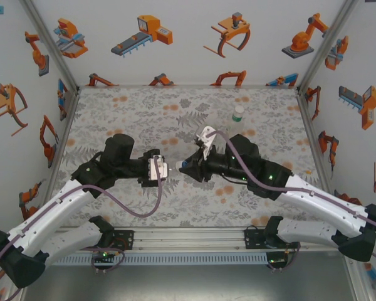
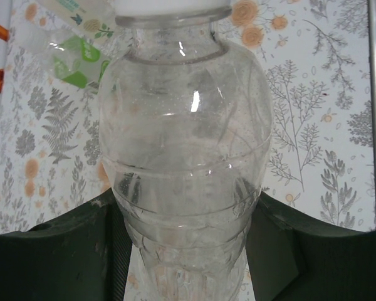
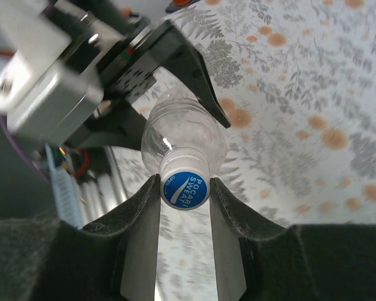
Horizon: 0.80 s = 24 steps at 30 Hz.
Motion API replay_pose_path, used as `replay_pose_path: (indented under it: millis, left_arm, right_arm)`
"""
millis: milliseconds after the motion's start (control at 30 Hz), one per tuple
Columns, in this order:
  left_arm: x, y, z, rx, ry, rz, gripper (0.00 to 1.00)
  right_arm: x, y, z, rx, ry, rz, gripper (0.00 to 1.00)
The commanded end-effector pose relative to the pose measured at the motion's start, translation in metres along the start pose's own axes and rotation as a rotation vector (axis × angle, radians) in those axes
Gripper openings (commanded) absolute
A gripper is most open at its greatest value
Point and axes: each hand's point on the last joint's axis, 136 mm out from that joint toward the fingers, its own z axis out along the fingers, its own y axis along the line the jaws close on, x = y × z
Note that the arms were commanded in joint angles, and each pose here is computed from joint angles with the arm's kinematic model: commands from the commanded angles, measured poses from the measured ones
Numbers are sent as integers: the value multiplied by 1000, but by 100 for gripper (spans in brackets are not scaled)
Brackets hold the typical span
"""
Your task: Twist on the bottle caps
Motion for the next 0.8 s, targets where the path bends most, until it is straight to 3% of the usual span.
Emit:
replay_pose_path:
  millis: [0,100,400,533,567,633,767]
  left_arm:
    - [-16,7,-5,-40,-61,21,0]
    - [-15,8,-5,-41,-58,18,0]
    - [-15,8,-4,-42,-58,17,0]
    - [-15,8,-5,-43,-59,19,0]
    - [-15,8,-4,-42,-59,20,0]
    - [-15,7,-4,-40,-59,20,0]
    - [-16,4,-4,-20,-69,22,0]
  right_arm:
    - [-6,-29,2,140,-101,468,1]
    - [7,-40,3,182,-130,724,0]
    - [13,-48,1,254,-101,758,2]
    - [5,-48,-7,261,-106,655,26]
    - [-1,-47,-11,260,-111,604,40]
    - [-13,-46,-22,266,-126,494,56]
    - [-33,-33,-37,218,-155,145,58]
